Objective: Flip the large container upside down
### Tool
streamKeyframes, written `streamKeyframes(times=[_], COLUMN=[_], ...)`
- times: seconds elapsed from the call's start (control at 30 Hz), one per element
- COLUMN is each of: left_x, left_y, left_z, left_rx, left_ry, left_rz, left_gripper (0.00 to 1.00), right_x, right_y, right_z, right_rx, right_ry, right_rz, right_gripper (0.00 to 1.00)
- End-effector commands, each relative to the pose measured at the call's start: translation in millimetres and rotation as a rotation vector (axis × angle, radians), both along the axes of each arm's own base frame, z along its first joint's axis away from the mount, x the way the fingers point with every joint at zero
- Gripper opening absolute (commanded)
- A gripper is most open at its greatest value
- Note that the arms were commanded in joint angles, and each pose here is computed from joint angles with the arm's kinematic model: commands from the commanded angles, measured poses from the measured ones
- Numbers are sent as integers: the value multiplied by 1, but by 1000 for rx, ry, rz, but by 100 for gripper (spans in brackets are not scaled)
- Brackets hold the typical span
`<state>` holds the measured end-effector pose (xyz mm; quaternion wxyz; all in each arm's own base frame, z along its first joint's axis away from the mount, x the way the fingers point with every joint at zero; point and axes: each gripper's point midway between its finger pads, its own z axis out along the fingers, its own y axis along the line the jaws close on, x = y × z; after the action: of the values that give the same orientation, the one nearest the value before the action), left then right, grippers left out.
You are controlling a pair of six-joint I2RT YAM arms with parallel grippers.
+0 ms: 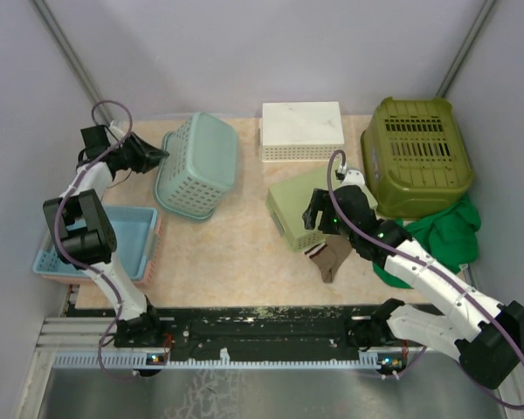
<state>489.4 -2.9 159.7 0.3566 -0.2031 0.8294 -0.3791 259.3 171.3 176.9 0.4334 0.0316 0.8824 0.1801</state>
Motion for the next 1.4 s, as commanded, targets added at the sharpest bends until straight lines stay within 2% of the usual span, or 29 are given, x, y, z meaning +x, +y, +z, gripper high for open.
streamKeyframes(times=[0.0,0.07,0.13,0.2,0.27,0.33,0.57,0.7,0.83,0.9,1.0,1.13,1.2,1.27,1.37], left_x=[11,16,19,22,24,24,7,-27,-75,-102,-144,-184,-190,-183,-158], left_y=[-10,-7,-7,-6,-5,-1,12,-28,-76,-107,-152,-187,-182,-166,-149], left_z=[5,2,2,6,16,31,104,139,153,145,117,63,37,20,3], left_rx=[-38,-17,13,66,126,182,455,648,643,641,629,636,671,711,724], left_ry=[-25,-15,-3,-4,-15,-36,-121,-199,-260,-283,-283,-192,-110,-32,-11], left_rz=[-6,14,14,17,26,43,190,179,85,-28,-260,-488,-502,-411,-328], left_gripper=[36,49,71,87,96,99,99,99,93,89,88,89,89,86,83], right_x=[10,10,10,10,10,10,12,13,15,17,20,24,25,25,23], right_y=[0,0,0,-1,-1,-1,2,3,5,6,7,10,11,11,9], right_z=[29,30,31,32,33,32,31,30,28,28,28,27,26,28,30], right_rx=[40,42,42,43,42,43,46,44,40,41,41,39,32,30,31], right_ry=[-76,-78,-79,-81,-82,-80,-79,-78,-79,-83,-91,-101,-97,-96,-103], right_rz=[-22,-22,-23,-26,-26,-23,-17,-16,-14,-13,-16,-7,-1,-1,-1], right_gripper=[73,73,73,73,73,73,73,73,73,73,74,73,73,73,73])
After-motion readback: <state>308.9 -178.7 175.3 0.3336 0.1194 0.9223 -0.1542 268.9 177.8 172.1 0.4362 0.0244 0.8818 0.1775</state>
